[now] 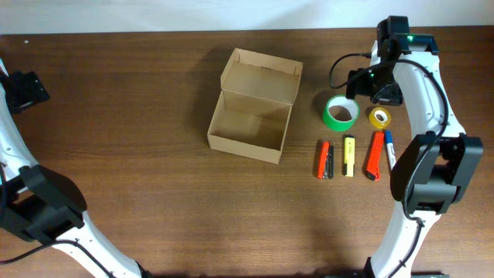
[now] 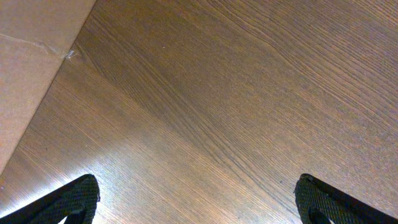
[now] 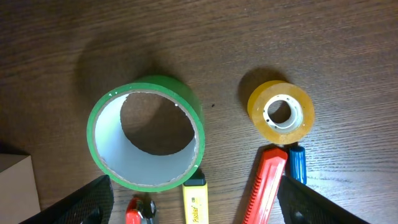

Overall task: Pack container
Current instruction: 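Grasp the green tape roll with the right gripper and lift, then lower the green tape roll into the box and open the right gripper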

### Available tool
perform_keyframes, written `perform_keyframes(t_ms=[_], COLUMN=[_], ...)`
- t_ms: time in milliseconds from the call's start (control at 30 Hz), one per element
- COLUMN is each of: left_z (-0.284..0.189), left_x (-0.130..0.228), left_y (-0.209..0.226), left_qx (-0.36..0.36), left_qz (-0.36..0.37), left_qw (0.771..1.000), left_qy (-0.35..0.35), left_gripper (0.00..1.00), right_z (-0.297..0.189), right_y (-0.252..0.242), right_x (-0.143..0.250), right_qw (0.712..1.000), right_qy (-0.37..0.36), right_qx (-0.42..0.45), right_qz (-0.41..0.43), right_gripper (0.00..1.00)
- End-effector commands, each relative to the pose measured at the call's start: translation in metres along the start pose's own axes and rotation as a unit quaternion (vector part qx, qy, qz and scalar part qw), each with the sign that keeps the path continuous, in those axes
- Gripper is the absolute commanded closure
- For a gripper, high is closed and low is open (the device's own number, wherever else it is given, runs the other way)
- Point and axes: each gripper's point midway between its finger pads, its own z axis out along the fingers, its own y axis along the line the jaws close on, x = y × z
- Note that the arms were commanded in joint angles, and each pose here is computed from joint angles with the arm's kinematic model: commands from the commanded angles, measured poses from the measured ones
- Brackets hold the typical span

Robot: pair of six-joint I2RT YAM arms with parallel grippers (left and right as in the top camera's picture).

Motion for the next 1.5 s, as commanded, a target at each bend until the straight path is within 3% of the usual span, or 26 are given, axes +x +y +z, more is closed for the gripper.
perform_keyframes(t_ms=[0, 100, 333, 467, 500, 567, 700, 867, 1033, 1167, 1333, 1467], left_z=[-0.006, -0.006, -0.007, -0.006, -0.006, -0.006, -0.006, -0.006, -0.006, -0.007, -0.006, -0.006], left_x=[0.000, 0.000, 0.000, 0.000, 0.000, 0.000, 0.000, 0.000, 0.000, 0.000, 0.000, 0.000], left_y=[0.000, 0.000, 0.000, 0.000, 0.000, 0.000, 0.000, 0.000, 0.000, 0.000, 0.000, 0.000], left_qx=[0.005, 0.005, 0.005, 0.005, 0.005, 0.005, 0.005, 0.005, 0.005, 0.005, 0.005, 0.005], left_qz=[0.006, 0.006, 0.006, 0.006, 0.006, 0.006, 0.006, 0.006, 0.006, 0.006, 0.006, 0.006], left_qw=[1.000, 1.000, 1.000, 1.000, 1.000, 1.000, 1.000, 1.000, 1.000, 1.000, 1.000, 1.000], left_qy=[-0.006, -0.006, -0.006, -0.006, -0.006, -0.006, -0.006, -0.006, -0.006, -0.006, -0.006, -0.006], left_gripper=[0.00, 0.00, 0.00, 0.00, 0.00, 0.00, 0.00, 0.00, 0.00, 0.00, 0.00, 0.00], right_z=[0.023, 0.038, 0.062, 0.075, 0.077, 0.082, 0.085, 0.065, -0.047, -0.137, -0.222, -0.221], right_y=[0.001, -0.001, -0.004, -0.005, -0.005, -0.005, -0.005, -0.004, 0.008, 0.041, 0.125, 0.201], right_x=[0.007, 0.015, 0.026, 0.031, 0.032, 0.034, 0.034, 0.022, -0.041, -0.057, -0.016, 0.038], right_qw=[0.999, 0.998, 0.995, 0.994, 0.993, 0.992, 0.992, 0.994, 0.999, 0.985, 0.944, 0.918], right_qy=[0.033, 0.058, 0.093, 0.112, 0.114, 0.121, 0.121, 0.108, -0.023, -0.132, -0.214, -0.181], right_qx=[0.003, 0.010, 0.019, 0.021, 0.022, 0.022, 0.022, 0.019, -0.002, -0.076, -0.117, -0.132], right_qz=[0.000, 0.000, 0.000, 0.000, 0.000, 0.000, 0.000, -0.012, -0.026, -0.077, -0.223, -0.327], right_gripper=[0.15, 0.16, 0.32, 0.34, 0.38, 0.78, 0.97, 0.97, 0.96, 0.96, 0.96, 0.96])
